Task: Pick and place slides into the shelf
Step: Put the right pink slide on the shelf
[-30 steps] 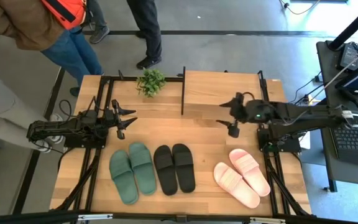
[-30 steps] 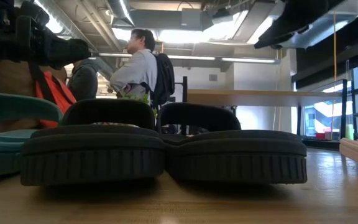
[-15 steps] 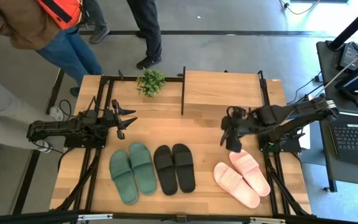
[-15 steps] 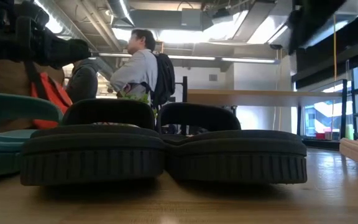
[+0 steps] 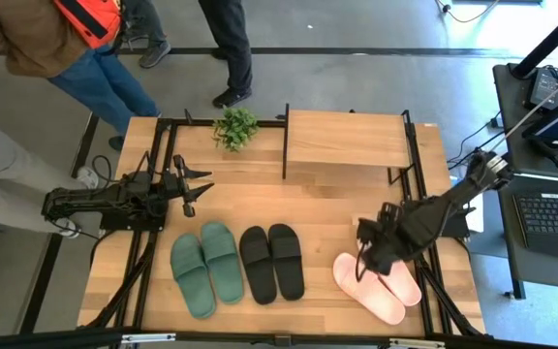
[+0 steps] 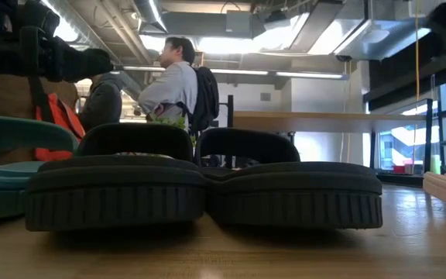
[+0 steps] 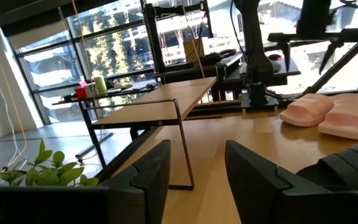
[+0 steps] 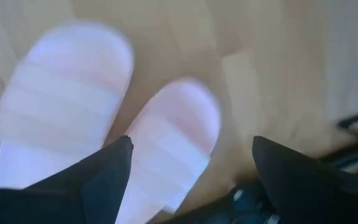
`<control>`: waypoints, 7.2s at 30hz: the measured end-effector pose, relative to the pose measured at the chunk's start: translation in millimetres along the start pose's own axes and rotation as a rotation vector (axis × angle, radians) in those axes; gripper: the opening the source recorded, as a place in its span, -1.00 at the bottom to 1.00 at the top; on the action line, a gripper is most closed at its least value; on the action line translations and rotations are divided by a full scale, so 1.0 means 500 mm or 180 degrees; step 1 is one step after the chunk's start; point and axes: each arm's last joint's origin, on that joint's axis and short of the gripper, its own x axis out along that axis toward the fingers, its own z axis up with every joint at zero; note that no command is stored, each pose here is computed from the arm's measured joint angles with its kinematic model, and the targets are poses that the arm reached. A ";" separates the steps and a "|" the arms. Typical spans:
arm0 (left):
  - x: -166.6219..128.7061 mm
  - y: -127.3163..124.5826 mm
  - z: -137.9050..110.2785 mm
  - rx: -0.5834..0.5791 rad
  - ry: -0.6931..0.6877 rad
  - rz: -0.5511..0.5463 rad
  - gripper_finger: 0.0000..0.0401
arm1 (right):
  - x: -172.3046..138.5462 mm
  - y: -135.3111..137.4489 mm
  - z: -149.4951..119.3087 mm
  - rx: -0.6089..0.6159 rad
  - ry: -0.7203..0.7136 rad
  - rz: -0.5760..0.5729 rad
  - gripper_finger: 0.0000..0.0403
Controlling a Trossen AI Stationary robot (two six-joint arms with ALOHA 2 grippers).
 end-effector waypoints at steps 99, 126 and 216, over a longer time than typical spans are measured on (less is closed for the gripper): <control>0.000 0.006 -0.001 -0.0002 0.0069 0.0351 -0.28 | 0.065 0.194 -0.045 -0.0382 -0.0105 -0.1186 -0.94; 0.000 0.006 -0.002 0.0001 0.0080 0.0348 -0.28 | -0.073 -0.098 0.322 0.0051 -0.0818 -0.1557 -0.93; 0.000 0.006 -0.005 0.0014 0.0131 0.0379 -0.28 | 0.073 -0.553 0.198 0.0213 0.1475 -0.2308 -0.94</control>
